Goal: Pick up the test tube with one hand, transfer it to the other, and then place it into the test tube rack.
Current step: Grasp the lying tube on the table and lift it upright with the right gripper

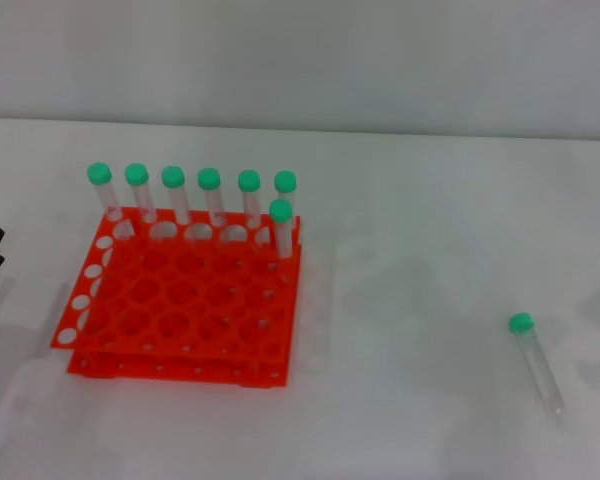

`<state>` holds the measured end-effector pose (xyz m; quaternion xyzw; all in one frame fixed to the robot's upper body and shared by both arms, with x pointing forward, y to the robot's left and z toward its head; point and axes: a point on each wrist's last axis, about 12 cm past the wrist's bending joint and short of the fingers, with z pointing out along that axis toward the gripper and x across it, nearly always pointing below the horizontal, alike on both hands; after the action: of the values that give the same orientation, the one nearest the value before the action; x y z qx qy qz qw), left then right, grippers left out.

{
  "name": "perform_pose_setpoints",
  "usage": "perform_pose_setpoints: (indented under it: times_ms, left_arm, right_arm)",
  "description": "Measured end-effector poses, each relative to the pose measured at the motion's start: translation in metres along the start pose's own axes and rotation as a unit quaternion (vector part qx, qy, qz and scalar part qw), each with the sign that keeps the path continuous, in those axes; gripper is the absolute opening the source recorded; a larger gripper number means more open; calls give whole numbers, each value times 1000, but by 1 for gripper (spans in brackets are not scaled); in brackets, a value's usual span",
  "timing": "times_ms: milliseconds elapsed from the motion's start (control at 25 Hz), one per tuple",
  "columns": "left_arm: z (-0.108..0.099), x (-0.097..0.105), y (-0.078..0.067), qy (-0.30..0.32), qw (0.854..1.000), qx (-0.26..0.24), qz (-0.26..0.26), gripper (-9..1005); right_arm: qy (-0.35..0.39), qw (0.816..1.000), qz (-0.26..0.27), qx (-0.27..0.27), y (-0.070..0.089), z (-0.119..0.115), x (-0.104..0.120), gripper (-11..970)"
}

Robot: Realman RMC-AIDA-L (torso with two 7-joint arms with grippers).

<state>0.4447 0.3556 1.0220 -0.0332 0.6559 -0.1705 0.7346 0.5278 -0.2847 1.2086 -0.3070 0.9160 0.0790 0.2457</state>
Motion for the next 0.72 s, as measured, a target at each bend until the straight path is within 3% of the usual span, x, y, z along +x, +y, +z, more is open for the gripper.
perform_pose_setpoints:
  times_ms: [360, 720]
  left_arm:
    - [3, -3, 0, -6, 1000, 6, 3, 784]
    - [4, -2, 1, -3, 1000, 4, 6, 781]
  right_arm:
    - [32, 999, -26, -13, 37, 22, -16, 782]
    - [48, 998, -46, -3, 56, 50, -21, 781]
